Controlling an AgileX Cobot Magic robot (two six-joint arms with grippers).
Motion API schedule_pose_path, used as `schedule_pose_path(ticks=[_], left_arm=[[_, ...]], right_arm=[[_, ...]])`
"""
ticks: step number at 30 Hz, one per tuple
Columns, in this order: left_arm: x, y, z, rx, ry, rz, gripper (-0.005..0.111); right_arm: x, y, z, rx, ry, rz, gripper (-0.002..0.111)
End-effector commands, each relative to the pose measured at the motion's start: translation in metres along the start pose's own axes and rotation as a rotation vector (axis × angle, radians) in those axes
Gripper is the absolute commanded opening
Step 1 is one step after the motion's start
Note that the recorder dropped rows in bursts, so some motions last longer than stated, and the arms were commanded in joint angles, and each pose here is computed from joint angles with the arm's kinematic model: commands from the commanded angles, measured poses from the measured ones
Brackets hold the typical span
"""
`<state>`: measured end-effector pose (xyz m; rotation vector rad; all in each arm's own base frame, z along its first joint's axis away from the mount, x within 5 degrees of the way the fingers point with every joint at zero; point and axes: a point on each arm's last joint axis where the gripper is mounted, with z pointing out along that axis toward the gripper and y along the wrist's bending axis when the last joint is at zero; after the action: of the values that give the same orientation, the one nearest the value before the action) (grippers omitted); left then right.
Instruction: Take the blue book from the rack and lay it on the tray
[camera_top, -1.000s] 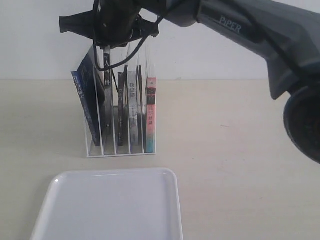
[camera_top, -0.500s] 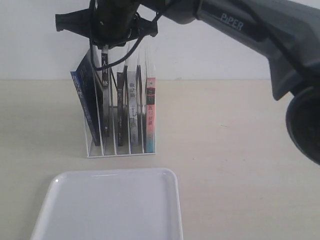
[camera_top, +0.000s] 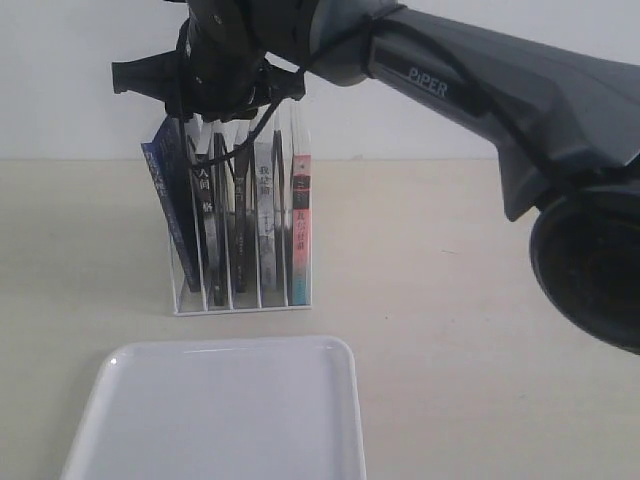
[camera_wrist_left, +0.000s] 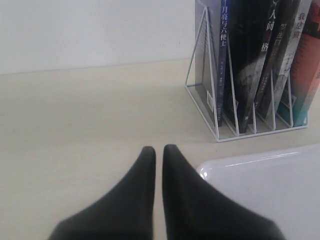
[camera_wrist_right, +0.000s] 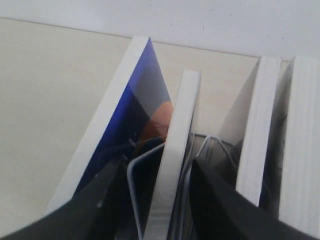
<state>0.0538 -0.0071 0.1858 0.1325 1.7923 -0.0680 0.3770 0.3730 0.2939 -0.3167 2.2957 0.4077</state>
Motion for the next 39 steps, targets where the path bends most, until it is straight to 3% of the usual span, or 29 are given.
schedule_pose_path(ticks=[1, 14, 20, 26, 39], left_arm=[[0.001, 0.000, 0.000, -0.003, 0.001, -0.007, 0.005], [0.001, 0.000, 0.000, -0.003, 0.001, -0.007, 0.005], [0.001, 0.000, 0.000, -0.003, 0.001, -0.007, 0.005], [0.001, 0.000, 0.000, -0.004, 0.001, -0.006, 0.005], [0.001, 0.000, 0.000, -0.004, 0.001, -0.006, 0.005]], right_arm=[[-0.007, 0.001, -0.008, -0.007, -0.032, -0.026, 0.043], [-0.017, 0.025, -0.062, -0.059, -0.059, -0.129, 0.043], [-0.008, 0.050, -0.048, -0.127, -0.153, -0.149, 0.043], [-0.004, 0.042, -0.026, -0.063, -0.176, -0.096, 0.043], [0.015, 0.043, 0.009, -0.065, -0.152, -0.073, 0.043]])
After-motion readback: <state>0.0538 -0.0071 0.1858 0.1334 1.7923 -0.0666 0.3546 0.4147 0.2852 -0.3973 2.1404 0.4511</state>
